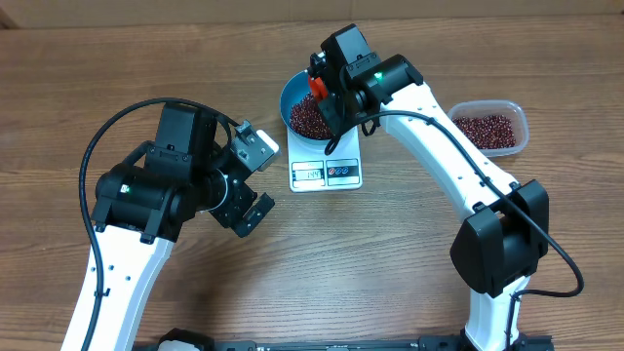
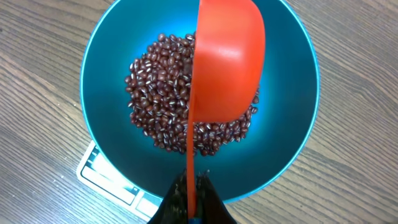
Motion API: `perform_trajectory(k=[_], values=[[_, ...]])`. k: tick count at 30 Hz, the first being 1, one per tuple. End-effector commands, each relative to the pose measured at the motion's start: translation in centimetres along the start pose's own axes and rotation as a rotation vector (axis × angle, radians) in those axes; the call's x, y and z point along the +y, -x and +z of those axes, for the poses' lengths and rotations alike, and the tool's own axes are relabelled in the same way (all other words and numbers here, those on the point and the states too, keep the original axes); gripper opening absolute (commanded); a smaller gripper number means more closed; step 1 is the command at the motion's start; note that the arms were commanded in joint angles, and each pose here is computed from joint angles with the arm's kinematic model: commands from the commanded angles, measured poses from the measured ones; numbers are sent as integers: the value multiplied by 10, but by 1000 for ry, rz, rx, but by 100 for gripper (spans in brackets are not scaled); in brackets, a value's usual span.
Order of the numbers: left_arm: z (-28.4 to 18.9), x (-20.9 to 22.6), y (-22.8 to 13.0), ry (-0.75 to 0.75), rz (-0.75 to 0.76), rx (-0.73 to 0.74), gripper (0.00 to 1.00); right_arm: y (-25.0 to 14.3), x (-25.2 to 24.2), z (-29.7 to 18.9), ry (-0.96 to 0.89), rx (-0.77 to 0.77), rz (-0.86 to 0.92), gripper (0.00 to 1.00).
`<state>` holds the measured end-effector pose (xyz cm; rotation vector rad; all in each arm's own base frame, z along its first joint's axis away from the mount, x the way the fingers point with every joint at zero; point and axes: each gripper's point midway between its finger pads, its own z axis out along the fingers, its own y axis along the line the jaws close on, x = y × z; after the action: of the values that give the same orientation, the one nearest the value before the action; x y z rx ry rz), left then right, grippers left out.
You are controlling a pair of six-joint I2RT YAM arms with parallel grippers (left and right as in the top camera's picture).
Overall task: Scoop item into bowl and weigh 150g on scale
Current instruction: 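Hold the emptied scoop over the bowl while the scale settles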
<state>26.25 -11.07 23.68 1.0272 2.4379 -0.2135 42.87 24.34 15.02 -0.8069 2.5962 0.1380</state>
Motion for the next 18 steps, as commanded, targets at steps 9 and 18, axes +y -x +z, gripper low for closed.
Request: perform_trajectory(k=[9, 18], values=[[2, -1, 2, -17, -15, -6, 100, 19, 6, -31, -25, -81, -27, 4], [2, -1, 2, -17, -15, -6, 100, 16, 1, -31, -70, -68, -31, 4]])
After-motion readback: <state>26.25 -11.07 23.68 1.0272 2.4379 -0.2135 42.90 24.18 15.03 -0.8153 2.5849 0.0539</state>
